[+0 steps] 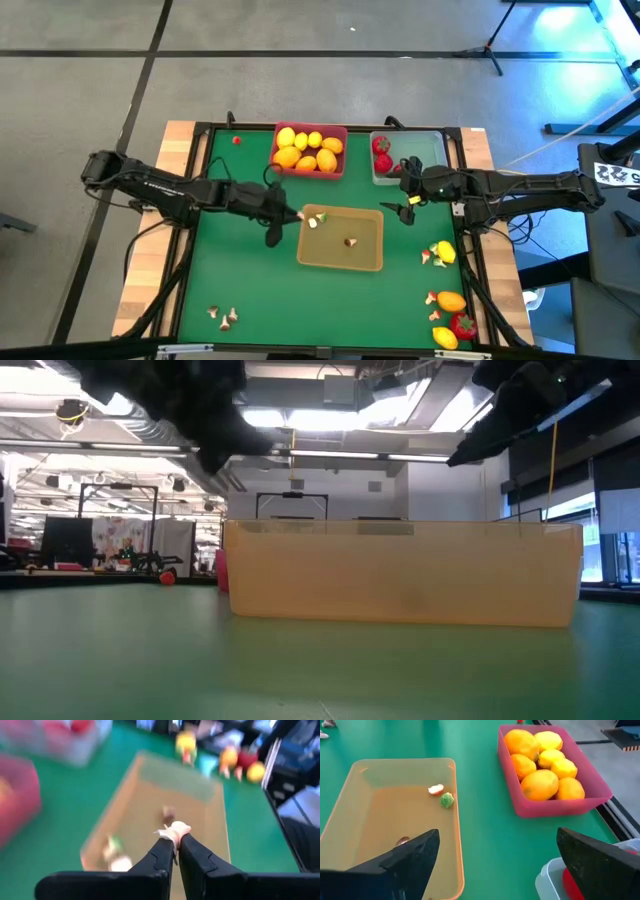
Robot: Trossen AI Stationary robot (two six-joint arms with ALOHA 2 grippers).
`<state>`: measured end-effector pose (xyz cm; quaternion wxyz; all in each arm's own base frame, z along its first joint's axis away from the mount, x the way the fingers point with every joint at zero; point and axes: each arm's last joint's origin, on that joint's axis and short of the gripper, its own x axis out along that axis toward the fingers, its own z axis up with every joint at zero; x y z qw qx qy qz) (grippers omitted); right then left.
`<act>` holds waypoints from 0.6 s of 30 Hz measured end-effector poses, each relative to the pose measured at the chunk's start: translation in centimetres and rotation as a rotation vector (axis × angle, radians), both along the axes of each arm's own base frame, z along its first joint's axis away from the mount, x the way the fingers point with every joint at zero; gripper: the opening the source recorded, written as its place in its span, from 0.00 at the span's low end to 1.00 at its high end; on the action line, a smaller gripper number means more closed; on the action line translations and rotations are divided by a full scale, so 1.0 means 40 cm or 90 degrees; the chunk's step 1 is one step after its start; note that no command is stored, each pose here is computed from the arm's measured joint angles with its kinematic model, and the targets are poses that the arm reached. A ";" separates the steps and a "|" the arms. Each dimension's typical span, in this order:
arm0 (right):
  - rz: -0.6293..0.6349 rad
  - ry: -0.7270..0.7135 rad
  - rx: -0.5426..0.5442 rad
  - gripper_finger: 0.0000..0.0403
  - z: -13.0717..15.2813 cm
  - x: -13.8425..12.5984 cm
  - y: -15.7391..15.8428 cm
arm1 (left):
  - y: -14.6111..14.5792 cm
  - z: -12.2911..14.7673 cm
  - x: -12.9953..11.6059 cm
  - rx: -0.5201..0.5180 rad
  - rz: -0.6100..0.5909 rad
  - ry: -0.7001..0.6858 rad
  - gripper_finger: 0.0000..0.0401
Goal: Sort produce into baskets
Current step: Put the light brown mushroom into the orange bin
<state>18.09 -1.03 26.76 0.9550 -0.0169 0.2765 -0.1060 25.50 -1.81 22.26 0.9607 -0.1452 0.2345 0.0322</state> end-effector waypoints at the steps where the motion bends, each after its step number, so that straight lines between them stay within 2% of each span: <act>1: 0.003 -0.009 -0.005 0.99 0.003 0.003 0.000 | 0.003 0.008 0.004 0.020 0.007 -0.023 0.05; 6: 0.009 -0.023 -0.008 0.99 0.007 0.008 0.000 | 0.015 0.018 0.025 0.093 0.068 -0.081 0.05; 15: 0.004 -0.020 -0.007 0.99 0.005 0.009 0.000 | 0.030 -0.022 0.104 0.097 0.089 -0.058 0.06; 18: 0.004 -0.019 -0.006 0.99 0.005 0.009 0.000 | 0.045 -0.032 0.134 0.098 0.101 -0.046 0.10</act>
